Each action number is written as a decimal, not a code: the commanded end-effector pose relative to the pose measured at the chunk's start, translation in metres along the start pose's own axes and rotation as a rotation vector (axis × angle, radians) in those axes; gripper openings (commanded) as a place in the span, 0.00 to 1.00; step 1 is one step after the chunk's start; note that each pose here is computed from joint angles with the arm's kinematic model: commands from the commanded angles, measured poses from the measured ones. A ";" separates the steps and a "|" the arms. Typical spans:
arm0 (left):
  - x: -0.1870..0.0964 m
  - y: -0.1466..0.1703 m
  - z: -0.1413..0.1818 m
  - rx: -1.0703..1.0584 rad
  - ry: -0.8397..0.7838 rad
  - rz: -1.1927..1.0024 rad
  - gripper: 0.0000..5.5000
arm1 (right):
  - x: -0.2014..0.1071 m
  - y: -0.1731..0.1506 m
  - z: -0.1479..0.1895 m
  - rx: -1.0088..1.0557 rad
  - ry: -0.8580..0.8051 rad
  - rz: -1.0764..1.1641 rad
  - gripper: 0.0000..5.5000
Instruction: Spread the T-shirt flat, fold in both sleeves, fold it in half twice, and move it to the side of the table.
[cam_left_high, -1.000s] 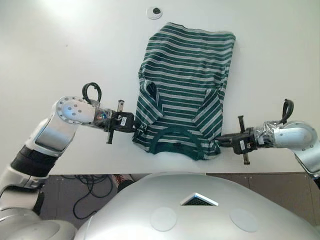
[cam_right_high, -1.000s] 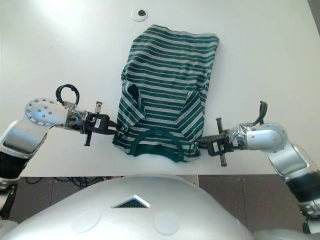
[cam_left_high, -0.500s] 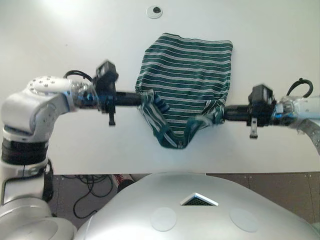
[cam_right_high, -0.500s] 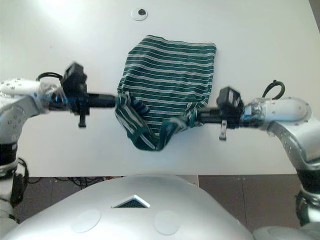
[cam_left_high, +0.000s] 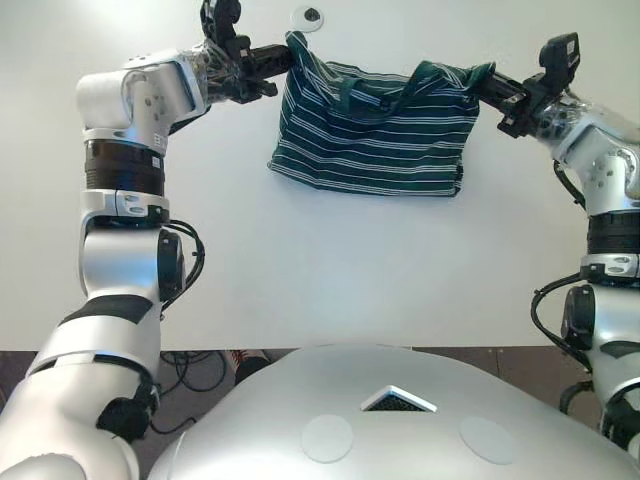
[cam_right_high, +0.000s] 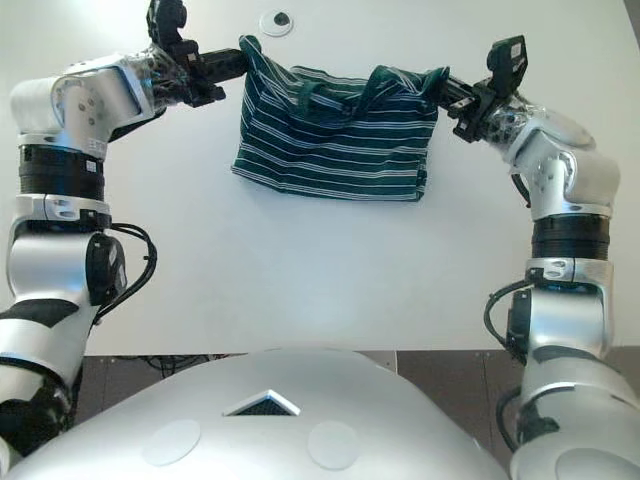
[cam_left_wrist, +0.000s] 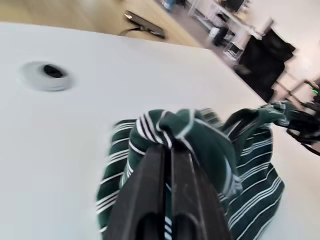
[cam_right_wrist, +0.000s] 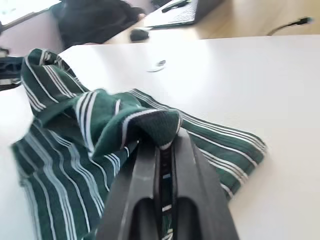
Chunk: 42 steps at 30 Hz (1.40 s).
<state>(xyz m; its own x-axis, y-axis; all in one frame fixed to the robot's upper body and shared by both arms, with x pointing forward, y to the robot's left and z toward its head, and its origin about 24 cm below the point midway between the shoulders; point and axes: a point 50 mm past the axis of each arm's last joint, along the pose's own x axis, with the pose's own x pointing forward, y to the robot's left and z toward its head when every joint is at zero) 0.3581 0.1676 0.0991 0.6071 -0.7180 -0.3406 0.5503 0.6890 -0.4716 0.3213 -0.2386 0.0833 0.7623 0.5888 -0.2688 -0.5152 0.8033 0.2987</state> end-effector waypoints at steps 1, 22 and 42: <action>0.014 0.009 0.004 -0.007 -0.016 0.064 0.00 | 0.016 -0.008 0.003 0.032 -0.024 -0.063 0.00; 0.004 0.046 -0.015 -0.189 -0.178 0.308 0.09 | 0.036 0.021 -0.027 -0.117 0.010 0.001 0.00; 0.008 -0.009 -0.055 0.291 0.059 -0.094 0.00 | 0.020 0.095 -0.097 -0.417 0.465 0.506 0.00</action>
<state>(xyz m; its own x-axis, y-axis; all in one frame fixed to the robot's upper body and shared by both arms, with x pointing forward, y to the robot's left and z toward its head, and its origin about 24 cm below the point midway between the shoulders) 0.3541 0.1632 0.0715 0.6460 -0.7139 -0.2703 0.6475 0.7000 -0.3012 0.2759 -0.1440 0.0311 0.3655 0.7609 -0.5362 -0.9110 0.4107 -0.0382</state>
